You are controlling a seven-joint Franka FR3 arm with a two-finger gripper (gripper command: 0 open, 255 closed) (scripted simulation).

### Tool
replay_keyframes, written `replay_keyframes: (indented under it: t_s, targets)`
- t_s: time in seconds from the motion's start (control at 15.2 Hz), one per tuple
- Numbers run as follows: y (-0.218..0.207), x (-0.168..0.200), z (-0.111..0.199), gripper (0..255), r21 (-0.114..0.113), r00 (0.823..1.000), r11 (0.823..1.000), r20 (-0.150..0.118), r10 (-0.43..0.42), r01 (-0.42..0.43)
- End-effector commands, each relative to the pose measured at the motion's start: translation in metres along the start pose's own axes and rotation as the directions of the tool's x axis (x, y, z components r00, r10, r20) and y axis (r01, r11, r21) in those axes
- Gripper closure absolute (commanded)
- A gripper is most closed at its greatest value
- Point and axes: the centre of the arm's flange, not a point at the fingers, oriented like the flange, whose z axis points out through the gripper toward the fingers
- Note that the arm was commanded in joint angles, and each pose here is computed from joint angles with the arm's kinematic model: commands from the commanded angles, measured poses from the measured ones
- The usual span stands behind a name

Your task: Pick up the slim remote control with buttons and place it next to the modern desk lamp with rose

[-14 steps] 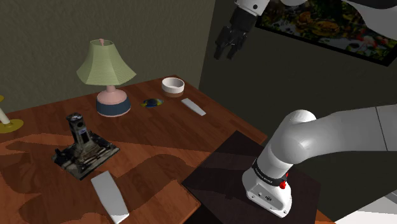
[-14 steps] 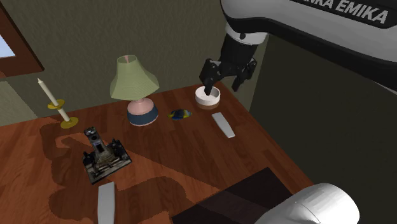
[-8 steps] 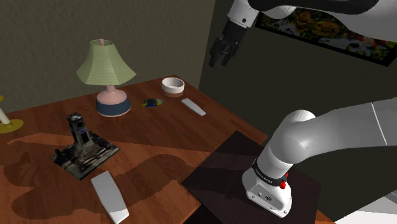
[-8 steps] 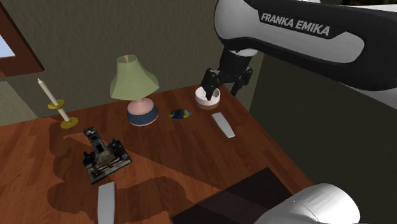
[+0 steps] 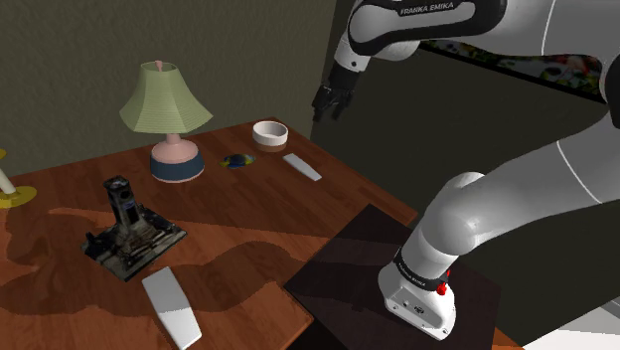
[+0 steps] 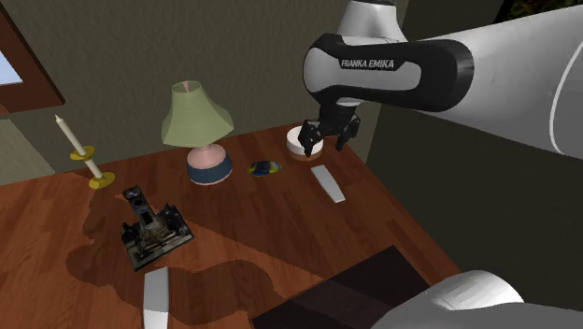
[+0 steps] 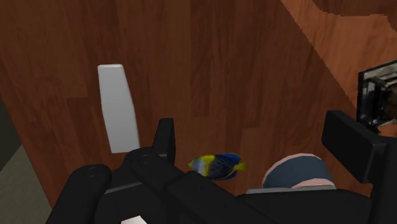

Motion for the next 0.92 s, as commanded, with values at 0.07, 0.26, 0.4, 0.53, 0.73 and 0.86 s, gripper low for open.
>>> replay_keyframes:
  t_s: [0.07, 0.26, 0.4, 0.53, 0.73, 0.86]
  targets:
    - [0.014, 0.017, 0.031, 0, -0.011, 1.0, 1.0, 0.011, 0.003, -0.003]
    - [0.03, 0.034, 0.063, 0, -0.022, 1.0, 1.0, 0.023, 0.007, -0.006]
    - [0.041, 0.045, 0.084, 0, -0.03, 0.999, 1.0, 0.031, 0.009, -0.008]
    - [0.053, 0.056, 0.105, 0, -0.037, 0.999, 0.999, 0.039, 0.012, -0.011]
    - [0.07, 0.072, 0.137, 0, -0.048, 0.999, 0.999, 0.051, 0.016, -0.014]
    - [0.082, 0.083, 0.158, 0, -0.055, 0.998, 0.998, 0.059, 0.019, -0.016]
